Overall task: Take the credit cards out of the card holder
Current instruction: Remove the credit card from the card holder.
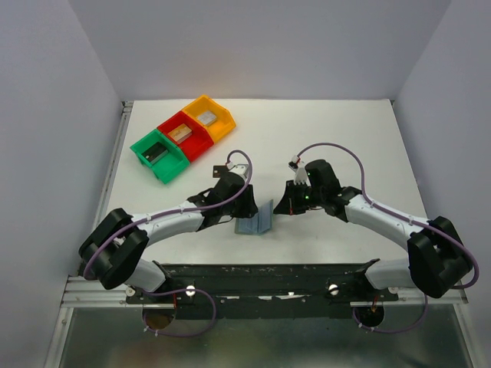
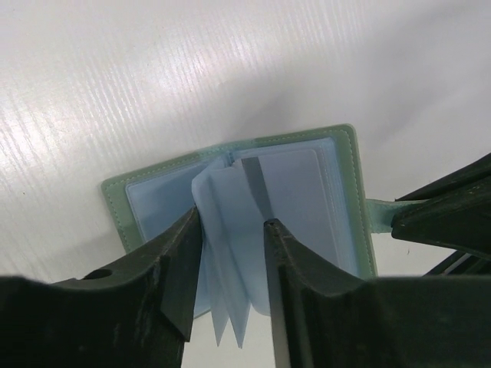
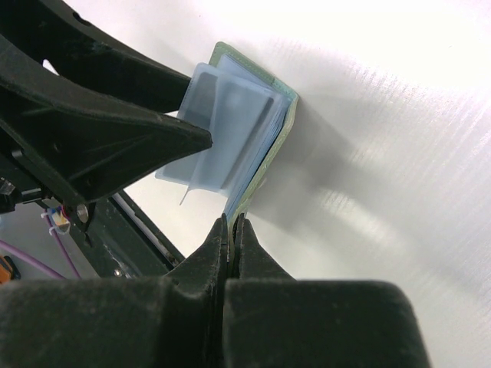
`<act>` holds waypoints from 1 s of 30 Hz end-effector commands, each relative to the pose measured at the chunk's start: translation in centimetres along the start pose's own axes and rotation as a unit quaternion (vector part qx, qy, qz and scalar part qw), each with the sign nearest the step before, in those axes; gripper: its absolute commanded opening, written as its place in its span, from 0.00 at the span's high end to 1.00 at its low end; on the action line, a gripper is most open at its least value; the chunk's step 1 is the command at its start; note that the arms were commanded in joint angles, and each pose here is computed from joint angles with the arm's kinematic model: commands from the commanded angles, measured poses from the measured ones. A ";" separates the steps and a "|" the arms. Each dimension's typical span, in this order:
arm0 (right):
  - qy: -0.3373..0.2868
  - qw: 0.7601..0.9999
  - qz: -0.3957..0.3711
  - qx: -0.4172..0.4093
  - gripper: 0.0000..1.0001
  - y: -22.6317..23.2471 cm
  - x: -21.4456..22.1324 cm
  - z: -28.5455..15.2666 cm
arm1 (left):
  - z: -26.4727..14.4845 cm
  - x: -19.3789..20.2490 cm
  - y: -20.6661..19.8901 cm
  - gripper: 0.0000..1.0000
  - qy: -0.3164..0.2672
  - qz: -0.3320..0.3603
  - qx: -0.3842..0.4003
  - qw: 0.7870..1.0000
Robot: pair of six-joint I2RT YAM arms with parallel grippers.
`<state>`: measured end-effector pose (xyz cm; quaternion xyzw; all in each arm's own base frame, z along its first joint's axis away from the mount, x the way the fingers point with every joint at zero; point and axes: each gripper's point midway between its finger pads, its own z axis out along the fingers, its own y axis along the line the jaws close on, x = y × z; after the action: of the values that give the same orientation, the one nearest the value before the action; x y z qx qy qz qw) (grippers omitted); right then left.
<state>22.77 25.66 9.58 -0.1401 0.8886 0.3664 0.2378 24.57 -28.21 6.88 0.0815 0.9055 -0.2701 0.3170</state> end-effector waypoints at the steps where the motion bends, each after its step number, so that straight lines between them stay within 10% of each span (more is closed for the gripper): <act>1: -0.006 1.000 0.000 -0.003 1.00 0.3 -0.6 -0.1 | -0.5 -0.4 0.1 0.56 -0.013 0.006 -0.005 1.000; 30: -0.004 1.000 0.004 0.013 1.00 -0.8 0.1 0.3 | -1.5 -1.4 -6.7 0.47 -0.006 0.091 0.081 0.993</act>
<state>22.79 25.66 9.57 -0.1399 0.8887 0.3660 0.2381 23.32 -31.73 11.28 0.1517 0.8722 -0.3087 0.3478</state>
